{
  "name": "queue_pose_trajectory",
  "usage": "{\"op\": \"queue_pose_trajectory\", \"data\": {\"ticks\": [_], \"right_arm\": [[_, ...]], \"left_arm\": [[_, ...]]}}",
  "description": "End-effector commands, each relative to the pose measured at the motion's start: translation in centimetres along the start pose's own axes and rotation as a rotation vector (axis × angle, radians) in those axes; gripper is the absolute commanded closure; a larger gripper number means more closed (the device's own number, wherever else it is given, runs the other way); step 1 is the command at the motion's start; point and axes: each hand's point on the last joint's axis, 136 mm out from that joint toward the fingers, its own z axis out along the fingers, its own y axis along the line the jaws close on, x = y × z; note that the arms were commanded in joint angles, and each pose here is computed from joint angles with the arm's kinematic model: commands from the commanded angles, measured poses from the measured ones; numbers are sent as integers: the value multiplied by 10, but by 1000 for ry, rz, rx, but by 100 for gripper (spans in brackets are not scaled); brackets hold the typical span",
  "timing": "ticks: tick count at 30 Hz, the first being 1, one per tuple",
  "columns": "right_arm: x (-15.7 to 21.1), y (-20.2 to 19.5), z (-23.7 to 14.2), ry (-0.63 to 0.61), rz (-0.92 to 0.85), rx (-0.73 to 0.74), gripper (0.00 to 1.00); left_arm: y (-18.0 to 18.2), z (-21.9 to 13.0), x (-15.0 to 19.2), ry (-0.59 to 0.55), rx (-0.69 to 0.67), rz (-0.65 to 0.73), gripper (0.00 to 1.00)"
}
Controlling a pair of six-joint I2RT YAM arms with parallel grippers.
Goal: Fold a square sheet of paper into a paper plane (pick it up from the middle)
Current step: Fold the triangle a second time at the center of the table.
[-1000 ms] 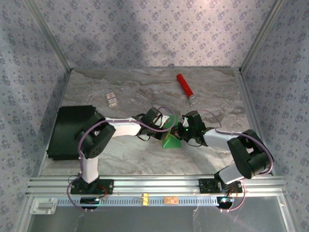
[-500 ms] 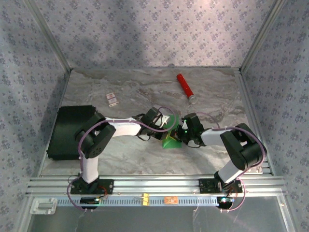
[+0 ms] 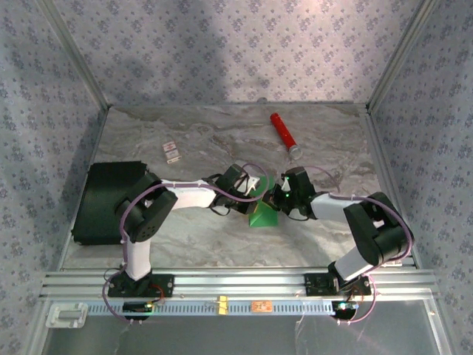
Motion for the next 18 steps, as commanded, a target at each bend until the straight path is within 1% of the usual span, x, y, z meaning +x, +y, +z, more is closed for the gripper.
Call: {"op": "queue_pose_trajectory", "data": {"ticks": [1,6,9,11,15,18], "right_arm": [[-1,-21,4,4,14,76,95],[5,-55,3,-14,63,151,95],[4,-60,1,-17,75,158,95],[0,-54,-1,-19,76,128,95],[-13,-30,-8,-31,52,60,95],[-21,-20,-12,-45,44,34,95]], "left_arm": [[13,10,29,101,-29,-31,93],[14,9,28,100,-30,-32,93],[14,10,29,103,-29,-33,93],[14,10,29,106,-28,-33,93],[15,10,29,106,-29,-33,93],[15,10,30,108,-29,-35,93]]}}
